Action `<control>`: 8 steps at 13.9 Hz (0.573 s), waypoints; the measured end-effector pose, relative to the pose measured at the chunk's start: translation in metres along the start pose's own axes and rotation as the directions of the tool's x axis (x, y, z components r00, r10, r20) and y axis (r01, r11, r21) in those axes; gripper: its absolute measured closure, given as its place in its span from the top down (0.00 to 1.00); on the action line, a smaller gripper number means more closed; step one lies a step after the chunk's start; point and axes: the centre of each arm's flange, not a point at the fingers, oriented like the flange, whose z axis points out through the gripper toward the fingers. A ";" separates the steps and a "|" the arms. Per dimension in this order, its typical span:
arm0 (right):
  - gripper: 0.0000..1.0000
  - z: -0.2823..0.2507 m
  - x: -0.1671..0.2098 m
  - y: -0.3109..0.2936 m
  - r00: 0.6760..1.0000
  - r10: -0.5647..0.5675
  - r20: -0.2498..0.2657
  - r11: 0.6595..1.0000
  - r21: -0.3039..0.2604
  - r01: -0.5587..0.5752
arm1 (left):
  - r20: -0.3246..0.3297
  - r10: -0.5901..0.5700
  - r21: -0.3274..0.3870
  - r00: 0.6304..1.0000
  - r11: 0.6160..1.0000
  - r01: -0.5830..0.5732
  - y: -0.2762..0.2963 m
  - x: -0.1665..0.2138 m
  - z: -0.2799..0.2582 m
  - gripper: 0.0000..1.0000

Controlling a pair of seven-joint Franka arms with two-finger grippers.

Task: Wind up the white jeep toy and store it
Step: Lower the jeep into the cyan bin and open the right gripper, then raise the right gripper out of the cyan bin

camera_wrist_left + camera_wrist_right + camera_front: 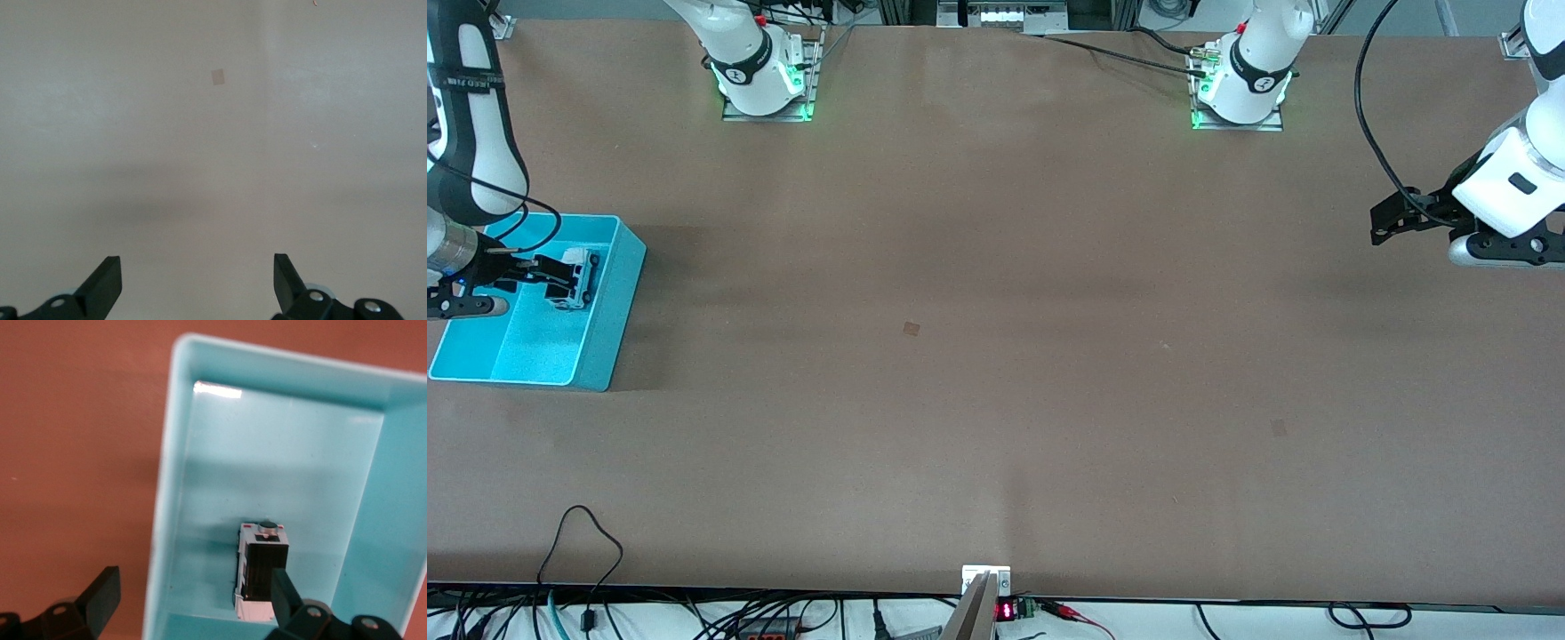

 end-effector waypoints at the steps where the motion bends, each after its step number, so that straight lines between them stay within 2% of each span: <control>1: 1.00 -0.012 0.004 -0.010 1.000 -0.025 -0.018 1.000 -0.005 0.025 | 0.000 0.000 0.000 1.000 1.000 0.000 0.000 0.000 0.000 1.00; 8: 1.00 -0.078 0.012 -0.069 0.990 -0.123 -0.071 0.992 -0.003 0.123 | -0.001 0.008 0.000 1.000 1.000 -0.008 0.005 0.000 0.000 1.00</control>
